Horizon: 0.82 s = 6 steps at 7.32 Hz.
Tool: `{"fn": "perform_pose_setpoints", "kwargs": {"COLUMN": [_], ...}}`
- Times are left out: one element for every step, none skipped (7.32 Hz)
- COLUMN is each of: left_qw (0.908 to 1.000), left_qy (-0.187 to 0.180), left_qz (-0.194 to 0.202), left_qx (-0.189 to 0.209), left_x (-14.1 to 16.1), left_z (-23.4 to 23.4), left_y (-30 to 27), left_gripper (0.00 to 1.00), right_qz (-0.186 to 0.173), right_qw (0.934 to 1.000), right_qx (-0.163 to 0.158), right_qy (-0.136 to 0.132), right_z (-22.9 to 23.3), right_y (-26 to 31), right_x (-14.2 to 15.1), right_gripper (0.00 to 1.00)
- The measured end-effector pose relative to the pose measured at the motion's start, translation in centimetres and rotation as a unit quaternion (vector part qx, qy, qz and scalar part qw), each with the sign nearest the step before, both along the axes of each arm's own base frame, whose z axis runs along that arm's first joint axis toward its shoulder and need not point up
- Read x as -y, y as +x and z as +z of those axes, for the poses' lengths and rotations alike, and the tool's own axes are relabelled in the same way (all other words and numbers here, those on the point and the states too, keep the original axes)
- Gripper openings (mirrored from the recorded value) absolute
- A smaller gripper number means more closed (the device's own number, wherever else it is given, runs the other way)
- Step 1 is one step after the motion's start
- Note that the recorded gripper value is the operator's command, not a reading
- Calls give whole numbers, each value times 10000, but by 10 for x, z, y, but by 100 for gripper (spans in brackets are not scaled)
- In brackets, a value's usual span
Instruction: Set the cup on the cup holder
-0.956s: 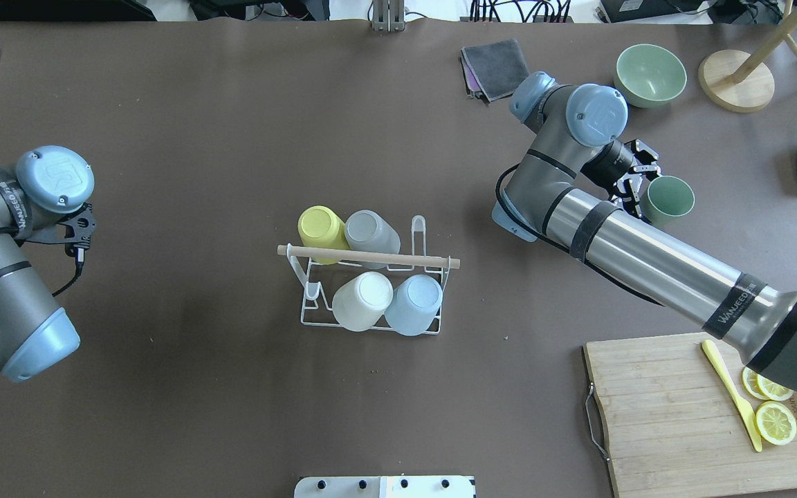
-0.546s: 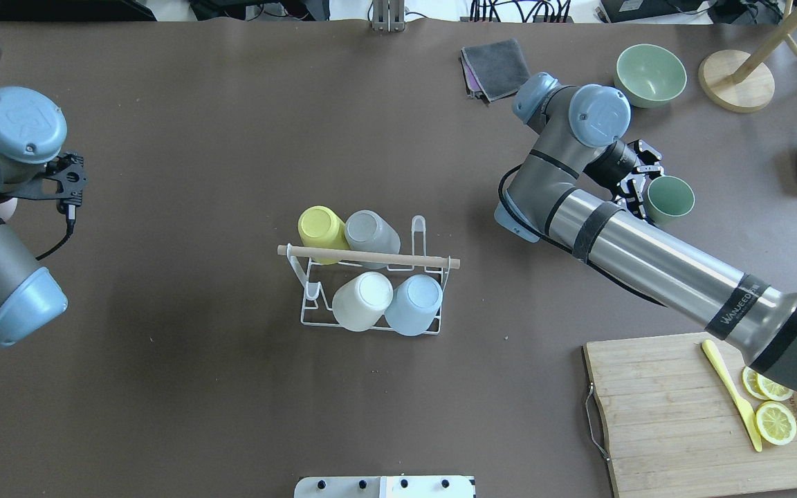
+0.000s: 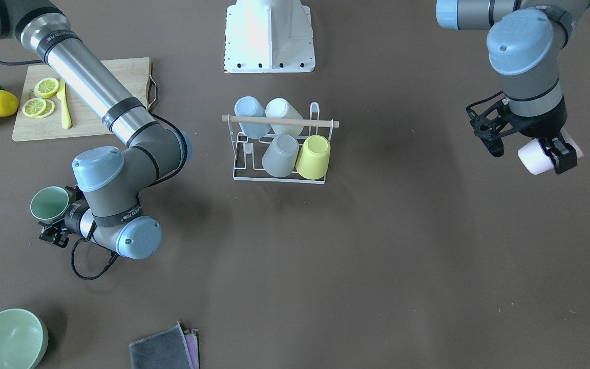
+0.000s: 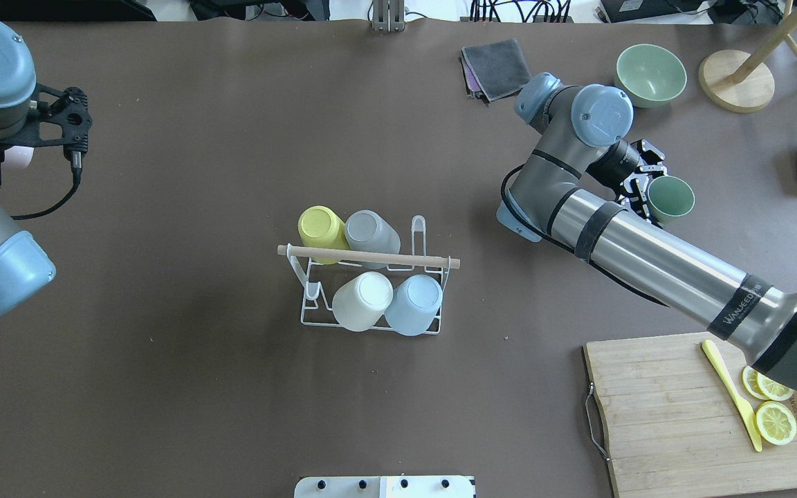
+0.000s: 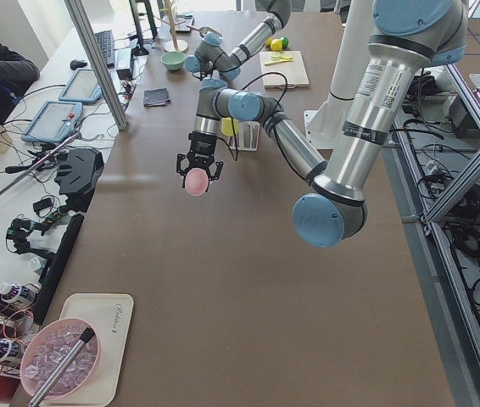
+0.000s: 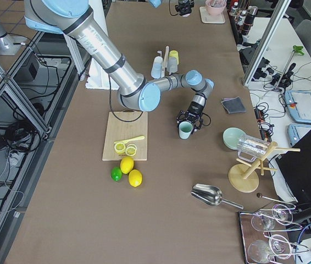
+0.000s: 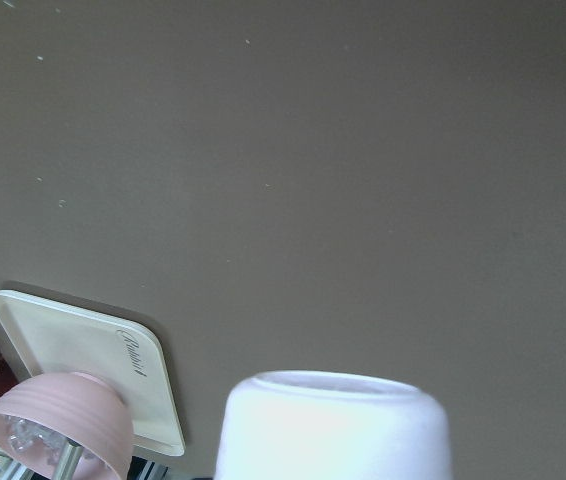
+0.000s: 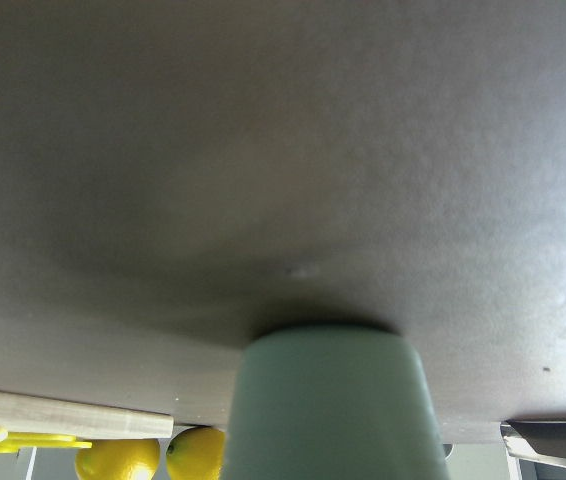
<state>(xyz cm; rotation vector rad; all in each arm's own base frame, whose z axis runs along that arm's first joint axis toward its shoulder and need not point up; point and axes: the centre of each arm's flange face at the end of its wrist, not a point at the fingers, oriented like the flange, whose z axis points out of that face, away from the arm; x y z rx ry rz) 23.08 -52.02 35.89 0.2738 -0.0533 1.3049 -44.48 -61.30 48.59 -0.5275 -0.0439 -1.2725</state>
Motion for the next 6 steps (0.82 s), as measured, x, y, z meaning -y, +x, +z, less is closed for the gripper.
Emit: {"fn": "perform_pose_setpoints", "kwargs": {"left_qw": [9999, 9996, 9988, 9977, 9962, 9943], "left_qy": [117, 231, 375, 453, 455, 473], "left_qz": [0, 9, 8, -6, -89, -229], "left_qx": [-85, -173, -316, -504, -732, -925], "left_x": [1, 3, 4, 4, 5, 6], "left_z": [-2, -3, -7, -9, -10, -11], "left_y": [0, 2, 3, 7, 12, 16], "left_gripper": [44, 43, 42, 42, 42, 42], "right_qz": [6, 14, 26, 48, 106, 201], "right_qw": [10000, 10000, 10000, 9999, 9998, 9993], "right_qx": [9, 37, 64, 90, 142, 243], "right_qy": [7, 28, 47, 65, 109, 198], "right_z": [0, -1, -2, -3, -7, -18], "right_y": [1, 3, 5, 8, 14, 25], "right_x": [0, 0, -1, 0, 3, 10], "right_gripper": [59, 47, 38, 38, 38, 38]}}
